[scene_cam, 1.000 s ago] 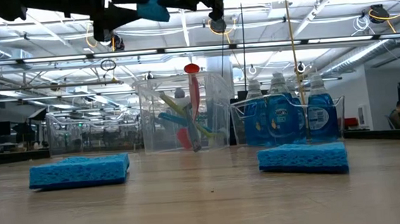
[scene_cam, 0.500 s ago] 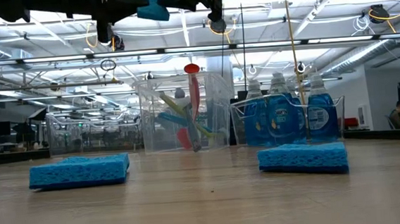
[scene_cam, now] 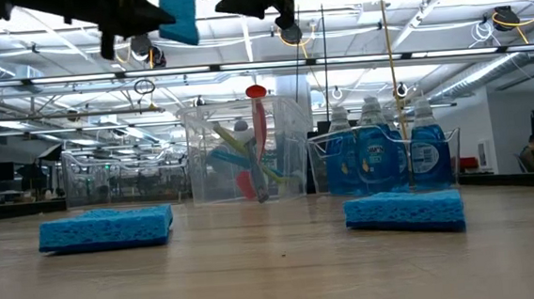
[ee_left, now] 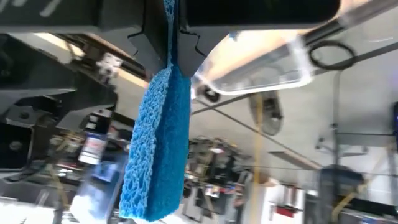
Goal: Pick & Place Kitchen Sink Supplies
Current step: Put the blue sponge into the left transparent bin
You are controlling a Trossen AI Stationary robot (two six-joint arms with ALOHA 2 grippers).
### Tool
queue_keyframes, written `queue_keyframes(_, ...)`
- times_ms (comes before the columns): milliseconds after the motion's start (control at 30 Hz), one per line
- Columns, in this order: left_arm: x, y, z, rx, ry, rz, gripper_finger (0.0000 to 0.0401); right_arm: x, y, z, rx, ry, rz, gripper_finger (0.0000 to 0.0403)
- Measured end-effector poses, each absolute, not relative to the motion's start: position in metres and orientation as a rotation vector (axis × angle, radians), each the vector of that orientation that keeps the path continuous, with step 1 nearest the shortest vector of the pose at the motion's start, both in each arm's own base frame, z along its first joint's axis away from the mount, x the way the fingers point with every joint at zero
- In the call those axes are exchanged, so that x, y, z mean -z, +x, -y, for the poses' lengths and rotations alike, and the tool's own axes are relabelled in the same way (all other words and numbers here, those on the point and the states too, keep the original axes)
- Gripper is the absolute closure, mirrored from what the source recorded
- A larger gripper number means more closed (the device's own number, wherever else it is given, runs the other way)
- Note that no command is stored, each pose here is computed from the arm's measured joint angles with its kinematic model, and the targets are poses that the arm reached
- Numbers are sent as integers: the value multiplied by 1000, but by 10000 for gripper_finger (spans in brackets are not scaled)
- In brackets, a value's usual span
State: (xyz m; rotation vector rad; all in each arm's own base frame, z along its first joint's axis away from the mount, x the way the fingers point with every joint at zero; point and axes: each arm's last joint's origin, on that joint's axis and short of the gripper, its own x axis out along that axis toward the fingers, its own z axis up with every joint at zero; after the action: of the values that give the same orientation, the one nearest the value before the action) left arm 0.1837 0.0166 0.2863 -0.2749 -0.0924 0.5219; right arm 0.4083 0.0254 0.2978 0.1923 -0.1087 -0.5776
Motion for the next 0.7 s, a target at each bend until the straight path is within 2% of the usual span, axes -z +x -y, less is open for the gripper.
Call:
queue_keyframes(133,-290,165,-19,-613,-267,78,393,-301,406,-25,584,195,117,231)
queue_keyframes(300,-291,143,-21,-741,-287,75,394,-303,405,-25,586,196,119,204)
queue_keyframes(700,-284,118,-32,-941,-378,-17,394,-307,404,-24,589,201,132,203)
